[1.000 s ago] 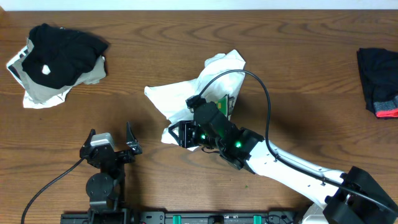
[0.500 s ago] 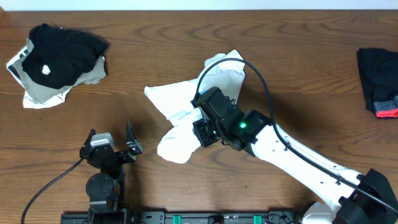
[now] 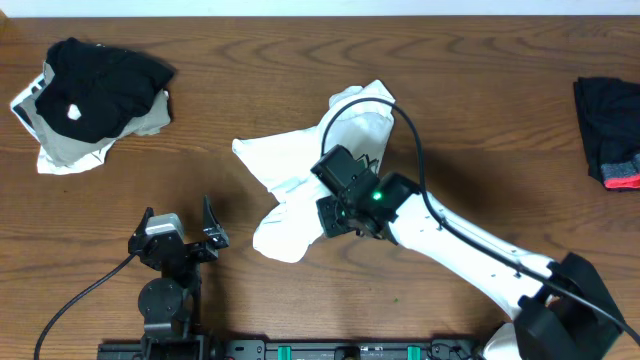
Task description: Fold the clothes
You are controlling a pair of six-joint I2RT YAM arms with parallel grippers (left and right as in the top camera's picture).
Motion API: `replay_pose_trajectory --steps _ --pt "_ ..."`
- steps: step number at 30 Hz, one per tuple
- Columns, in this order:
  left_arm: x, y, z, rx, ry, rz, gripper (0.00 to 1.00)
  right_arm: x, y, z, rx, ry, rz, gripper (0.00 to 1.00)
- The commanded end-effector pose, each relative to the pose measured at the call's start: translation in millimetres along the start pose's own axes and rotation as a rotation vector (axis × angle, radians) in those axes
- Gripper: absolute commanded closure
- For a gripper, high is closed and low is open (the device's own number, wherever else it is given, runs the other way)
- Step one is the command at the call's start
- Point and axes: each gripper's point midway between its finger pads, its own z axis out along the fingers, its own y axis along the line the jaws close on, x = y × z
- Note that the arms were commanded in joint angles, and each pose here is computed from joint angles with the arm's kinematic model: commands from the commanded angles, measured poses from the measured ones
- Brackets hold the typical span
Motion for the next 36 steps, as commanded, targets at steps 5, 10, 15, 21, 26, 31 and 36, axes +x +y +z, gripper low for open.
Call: replay_pose_trajectory --steps 5,10,15,21,26,31,36 --pt "17 6 1 -0.028 0.048 0.015 0.02 -20 -51 6 0.096 -0.033 0.264 0.40" --pt "17 6 1 -0.027 0.048 0.015 0.02 -35 -91 1 0.192 -0.088 0.337 0.01" --pt "17 6 1 -0.028 0.048 0.015 0.02 -37 -123 -1 0.288 -0.121 0.379 0.01" --pt "17 6 1 -0.028 0.048 0.015 0.02 -26 -134 11 0.303 -0.122 0.388 0.01" --pt "18 2 1 -0.003 0.051 -0.007 0.02 -15 -139 25 0.301 -0.124 0.389 0.01" --pt "18 -65 -12 0.380 0.128 -0.299 0.02 -20 -138 29 0.281 -0.162 0.393 0.01" --pt "25 -117 -47 0.704 0.342 -0.571 0.02 -25 -137 29 0.271 -0.182 0.393 0.01"
